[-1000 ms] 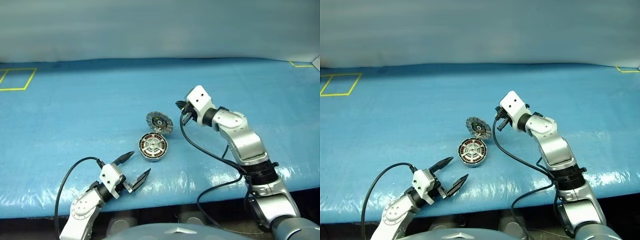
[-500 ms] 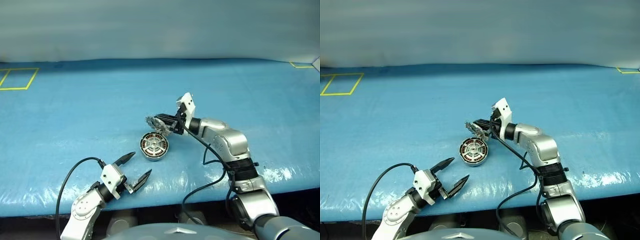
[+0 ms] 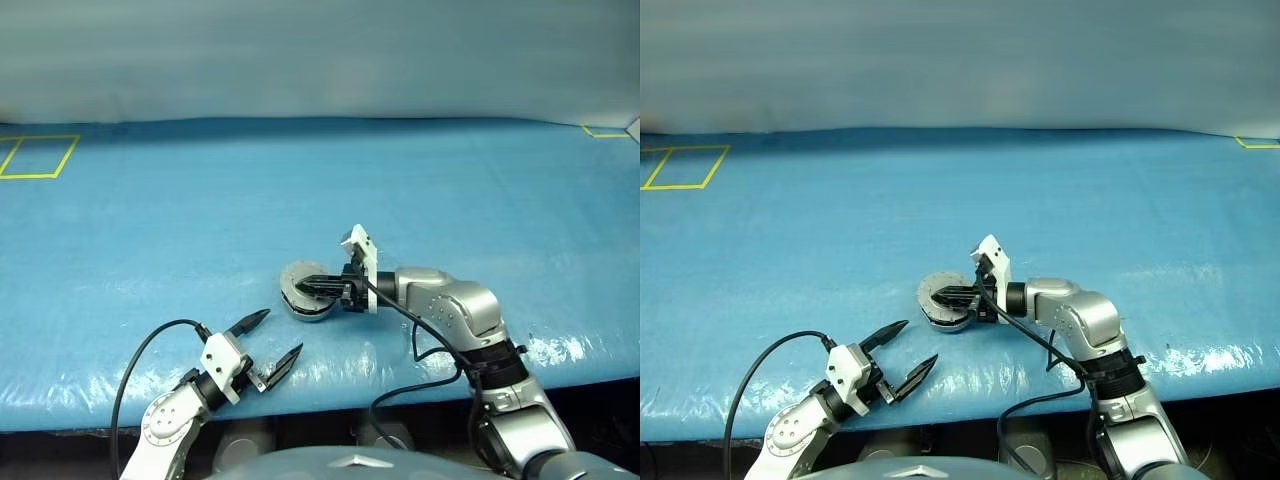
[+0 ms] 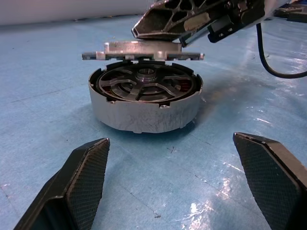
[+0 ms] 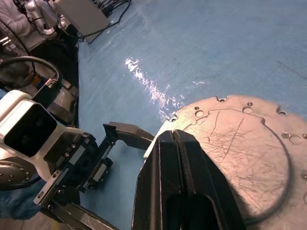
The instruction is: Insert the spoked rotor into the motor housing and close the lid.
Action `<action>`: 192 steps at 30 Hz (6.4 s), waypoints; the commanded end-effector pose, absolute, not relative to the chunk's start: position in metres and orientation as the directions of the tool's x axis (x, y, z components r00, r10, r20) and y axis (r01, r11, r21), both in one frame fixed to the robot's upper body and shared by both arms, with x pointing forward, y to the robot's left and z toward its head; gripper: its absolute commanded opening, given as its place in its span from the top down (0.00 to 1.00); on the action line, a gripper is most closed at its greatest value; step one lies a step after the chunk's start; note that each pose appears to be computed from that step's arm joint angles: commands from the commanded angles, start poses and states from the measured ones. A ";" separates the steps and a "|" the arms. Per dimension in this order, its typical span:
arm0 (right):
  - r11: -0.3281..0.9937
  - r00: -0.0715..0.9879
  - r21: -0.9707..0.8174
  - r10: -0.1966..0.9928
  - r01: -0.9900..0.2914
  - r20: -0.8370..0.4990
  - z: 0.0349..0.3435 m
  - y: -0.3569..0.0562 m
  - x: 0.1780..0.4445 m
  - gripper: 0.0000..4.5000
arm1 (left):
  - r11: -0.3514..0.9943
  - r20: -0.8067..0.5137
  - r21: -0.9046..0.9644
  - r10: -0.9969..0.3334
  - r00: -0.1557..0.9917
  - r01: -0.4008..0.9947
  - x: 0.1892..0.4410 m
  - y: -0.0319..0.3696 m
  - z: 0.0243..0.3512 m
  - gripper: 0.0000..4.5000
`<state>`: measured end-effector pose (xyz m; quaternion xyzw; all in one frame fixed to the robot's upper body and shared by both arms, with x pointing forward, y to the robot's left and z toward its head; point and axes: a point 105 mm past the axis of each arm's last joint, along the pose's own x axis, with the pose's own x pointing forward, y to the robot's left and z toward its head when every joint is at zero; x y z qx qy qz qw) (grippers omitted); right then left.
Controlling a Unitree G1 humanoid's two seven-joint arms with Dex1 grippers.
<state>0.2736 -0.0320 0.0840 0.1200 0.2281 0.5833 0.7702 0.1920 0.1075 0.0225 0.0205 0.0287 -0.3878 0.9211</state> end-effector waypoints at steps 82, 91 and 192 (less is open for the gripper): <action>0.551 0.532 -0.070 0.754 -0.832 -0.386 0.059 -0.028 0.261 0.33 | 0.702 -0.043 0.060 -0.708 0.705 0.709 0.198 0.113 0.031 0.00; 0.532 0.522 -0.089 0.761 -0.842 -0.385 0.064 -0.032 0.270 0.33 | 0.699 -0.041 0.061 -0.711 0.702 0.712 0.198 0.111 0.032 0.00; 0.435 0.459 -0.158 0.787 -0.887 -0.411 0.058 -0.039 0.296 0.33 | 0.653 -0.291 -0.374 -0.757 0.585 0.659 0.291 0.106 0.068 1.00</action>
